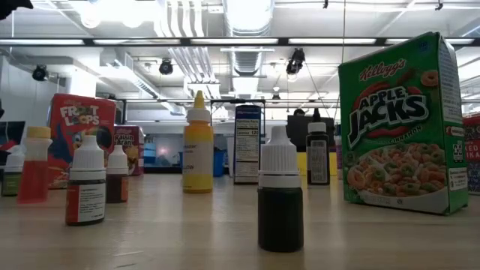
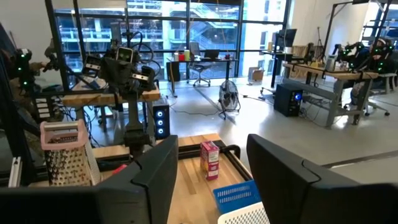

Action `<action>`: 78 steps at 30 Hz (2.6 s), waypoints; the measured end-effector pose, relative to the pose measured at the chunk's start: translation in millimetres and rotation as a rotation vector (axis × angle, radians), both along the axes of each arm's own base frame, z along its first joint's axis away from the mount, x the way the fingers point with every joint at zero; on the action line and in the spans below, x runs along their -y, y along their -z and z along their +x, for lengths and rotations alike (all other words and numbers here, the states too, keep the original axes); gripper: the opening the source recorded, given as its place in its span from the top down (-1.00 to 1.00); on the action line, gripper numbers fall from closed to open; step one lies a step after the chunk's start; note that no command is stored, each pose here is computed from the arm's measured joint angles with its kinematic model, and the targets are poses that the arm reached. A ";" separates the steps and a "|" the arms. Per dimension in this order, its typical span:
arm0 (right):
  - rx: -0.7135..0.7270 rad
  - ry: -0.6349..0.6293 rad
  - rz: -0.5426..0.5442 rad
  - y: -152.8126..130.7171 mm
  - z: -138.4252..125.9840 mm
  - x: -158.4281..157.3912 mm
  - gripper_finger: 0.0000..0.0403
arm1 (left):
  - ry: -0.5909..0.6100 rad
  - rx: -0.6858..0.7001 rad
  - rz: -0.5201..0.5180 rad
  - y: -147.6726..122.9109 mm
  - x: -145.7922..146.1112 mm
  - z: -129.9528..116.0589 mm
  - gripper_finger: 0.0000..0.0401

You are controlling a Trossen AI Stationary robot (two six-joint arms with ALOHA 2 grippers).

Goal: Pick & Place Kitchen Items

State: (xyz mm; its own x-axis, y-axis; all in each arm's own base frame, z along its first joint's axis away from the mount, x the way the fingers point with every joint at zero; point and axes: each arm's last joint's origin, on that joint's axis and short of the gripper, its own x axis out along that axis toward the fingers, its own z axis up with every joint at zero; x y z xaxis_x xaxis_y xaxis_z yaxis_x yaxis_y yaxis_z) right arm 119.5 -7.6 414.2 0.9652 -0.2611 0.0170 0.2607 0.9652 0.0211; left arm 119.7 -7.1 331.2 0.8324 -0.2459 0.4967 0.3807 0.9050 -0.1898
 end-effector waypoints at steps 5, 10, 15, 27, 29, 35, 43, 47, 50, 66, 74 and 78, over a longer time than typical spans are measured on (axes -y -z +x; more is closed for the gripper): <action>0.000 0.000 0.000 0.0 0.0 0.0 0.16 | 0.000 0.000 0.000 0.0 0.0 0.0 0.80; 0.000 0.000 0.000 0.0 0.0 0.0 0.23 | 0.000 0.000 0.000 0.0 0.0 0.0 0.80; 0.000 0.000 0.000 0.1 0.0 0.0 0.29 | 0.000 0.000 0.000 0.0 0.0 0.0 0.80; 0.000 -0.001 0.001 0.0 0.0 0.0 0.45 | 0.000 0.000 0.000 -0.1 0.0 0.0 0.80; 0.000 0.000 -0.001 0.1 0.1 0.0 0.47 | 0.000 0.000 0.000 0.0 0.0 0.0 0.80; 0.000 0.000 0.000 0.1 0.0 0.0 0.57 | 0.000 0.000 0.000 0.0 0.0 0.0 0.80; 0.000 0.000 0.000 0.0 0.1 0.0 0.71 | 0.000 0.000 0.000 -0.1 0.0 0.0 0.80; 0.000 0.000 0.001 0.0 0.1 0.0 0.76 | 0.000 0.000 0.000 0.0 0.0 0.0 0.80; 0.000 0.000 0.000 0.0 0.1 0.0 0.78 | 0.000 0.000 0.000 0.0 0.0 0.0 0.80; 0.175 -0.049 -0.033 -17.2 6.3 -1.5 0.70 | 0.000 0.000 0.000 0.0 0.0 0.0 0.80; -0.059 -0.078 0.057 7.8 23.0 -2.3 0.65 | 0.000 0.000 0.000 0.0 0.0 0.0 0.80; -0.292 0.043 0.166 35.8 37.6 0.5 0.70 | 0.000 0.000 0.000 0.0 0.0 0.0 0.80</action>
